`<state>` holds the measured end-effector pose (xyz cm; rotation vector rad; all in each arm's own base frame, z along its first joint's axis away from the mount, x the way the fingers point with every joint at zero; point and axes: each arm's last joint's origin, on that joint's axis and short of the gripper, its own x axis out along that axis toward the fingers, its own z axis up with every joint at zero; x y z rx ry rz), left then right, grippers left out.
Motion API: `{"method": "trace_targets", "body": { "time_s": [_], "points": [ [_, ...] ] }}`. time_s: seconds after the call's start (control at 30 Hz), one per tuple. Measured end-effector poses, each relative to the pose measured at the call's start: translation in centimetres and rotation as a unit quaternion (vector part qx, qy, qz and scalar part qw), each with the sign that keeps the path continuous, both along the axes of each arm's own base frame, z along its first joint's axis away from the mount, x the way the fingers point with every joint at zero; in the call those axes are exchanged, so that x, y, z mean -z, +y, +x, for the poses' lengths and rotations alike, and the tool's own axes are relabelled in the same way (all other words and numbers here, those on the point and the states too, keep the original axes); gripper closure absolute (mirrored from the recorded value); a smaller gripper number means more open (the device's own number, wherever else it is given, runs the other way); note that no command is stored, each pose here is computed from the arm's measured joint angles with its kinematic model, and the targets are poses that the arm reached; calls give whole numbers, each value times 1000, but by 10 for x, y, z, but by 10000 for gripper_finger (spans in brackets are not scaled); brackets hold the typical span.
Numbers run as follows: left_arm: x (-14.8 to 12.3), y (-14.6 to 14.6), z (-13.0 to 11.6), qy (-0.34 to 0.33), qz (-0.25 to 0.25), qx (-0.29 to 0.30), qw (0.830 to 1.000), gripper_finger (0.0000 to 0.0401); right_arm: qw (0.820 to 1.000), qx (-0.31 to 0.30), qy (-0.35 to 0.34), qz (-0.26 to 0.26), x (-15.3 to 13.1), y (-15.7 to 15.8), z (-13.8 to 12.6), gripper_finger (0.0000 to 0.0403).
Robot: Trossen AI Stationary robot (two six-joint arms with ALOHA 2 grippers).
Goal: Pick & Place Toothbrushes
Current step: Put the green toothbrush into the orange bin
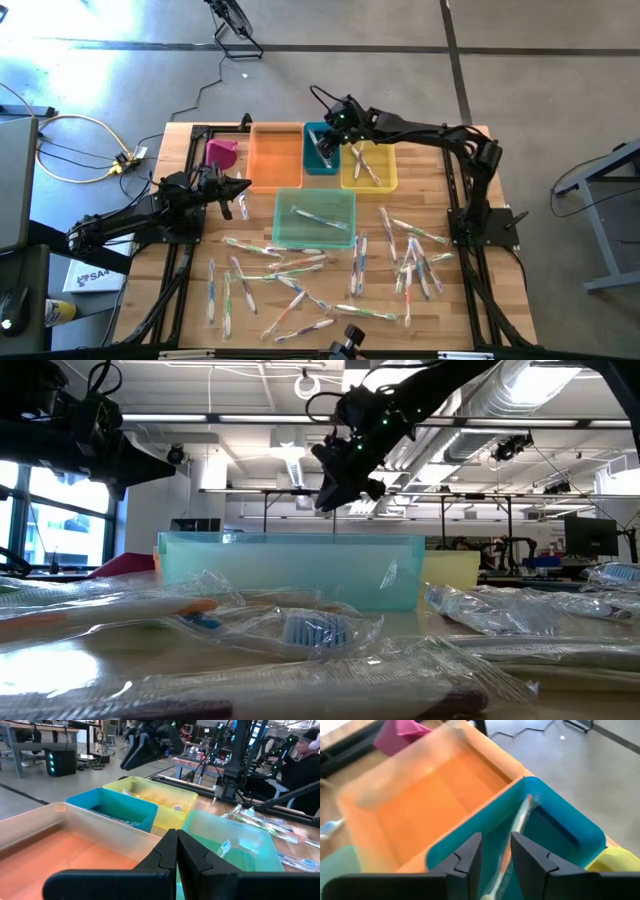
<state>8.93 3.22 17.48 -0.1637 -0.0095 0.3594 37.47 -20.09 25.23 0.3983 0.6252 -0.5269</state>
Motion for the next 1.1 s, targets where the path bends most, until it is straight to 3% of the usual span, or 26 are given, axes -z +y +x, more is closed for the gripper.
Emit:
{"method": "trace_targets", "body": {
  "time_s": [0.4,0.63,1.1],
  "points": [
    [0,0,0,0,0,0,1000,401,998,-59,-12,23,-4,15,4,336],
    [0,0,0,0,0,0,1000,401,998,-45,-27,-16,-10,26,13,392],
    [1,0,0,9,-3,1,1000,401,991,-85,-87,-63,-40,56,20,399]
  ]
}}
